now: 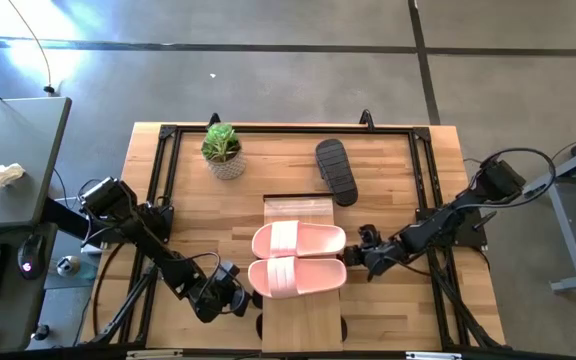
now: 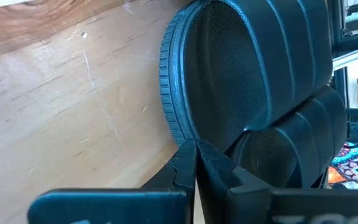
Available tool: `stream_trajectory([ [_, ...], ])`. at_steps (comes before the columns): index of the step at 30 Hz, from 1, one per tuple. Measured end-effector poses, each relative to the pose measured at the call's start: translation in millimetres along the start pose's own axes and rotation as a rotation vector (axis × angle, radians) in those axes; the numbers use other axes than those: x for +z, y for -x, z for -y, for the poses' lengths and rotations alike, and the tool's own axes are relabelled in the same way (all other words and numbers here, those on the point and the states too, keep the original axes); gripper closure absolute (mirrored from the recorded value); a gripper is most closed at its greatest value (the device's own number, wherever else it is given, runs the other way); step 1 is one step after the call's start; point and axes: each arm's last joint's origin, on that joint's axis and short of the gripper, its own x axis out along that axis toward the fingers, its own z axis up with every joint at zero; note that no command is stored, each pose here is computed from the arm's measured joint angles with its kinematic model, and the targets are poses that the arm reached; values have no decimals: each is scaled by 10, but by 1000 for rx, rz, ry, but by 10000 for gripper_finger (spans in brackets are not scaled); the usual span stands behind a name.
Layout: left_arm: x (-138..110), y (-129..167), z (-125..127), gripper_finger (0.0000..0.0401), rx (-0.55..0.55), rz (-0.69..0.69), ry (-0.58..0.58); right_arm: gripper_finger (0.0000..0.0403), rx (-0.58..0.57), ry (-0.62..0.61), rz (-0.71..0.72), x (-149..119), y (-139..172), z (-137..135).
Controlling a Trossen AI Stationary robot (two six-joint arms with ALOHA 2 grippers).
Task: Pick and place slides into the shelf
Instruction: Adjust the black slipper under the shelf
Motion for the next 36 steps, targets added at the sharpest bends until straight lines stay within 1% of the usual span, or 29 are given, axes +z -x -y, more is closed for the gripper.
stream_trajectory([
  [5,1,-1,7,401,-6,2,-4,403,10,21,-17,34,-18,-25],
  [12,2,-1,7,401,-7,3,-5,403,13,12,-36,30,-19,-31],
  [15,2,-1,7,401,-7,4,-7,403,-9,-37,-4,2,-1,6],
  [17,2,-1,7,401,-7,4,-7,403,-37,-43,1,-20,13,43],
  [19,2,-1,8,401,-7,3,-7,403,-40,-32,-10,-55,28,56],
  [21,2,-1,8,401,-7,3,-7,403,-21,-33,-17,-95,45,48],
  [24,2,-1,8,401,-7,2,-6,403,39,-39,-52,-152,64,-4],
  [27,20,-12,13,401,-5,-5,-1,403,65,-42,-51,-176,76,-24],
  [32,99,-57,39,401,-7,-17,-16,403,56,-34,-44,-155,66,-34],
  [36,103,-61,36,401,0,-39,-17,403,15,-33,-52,-158,68,6],
])
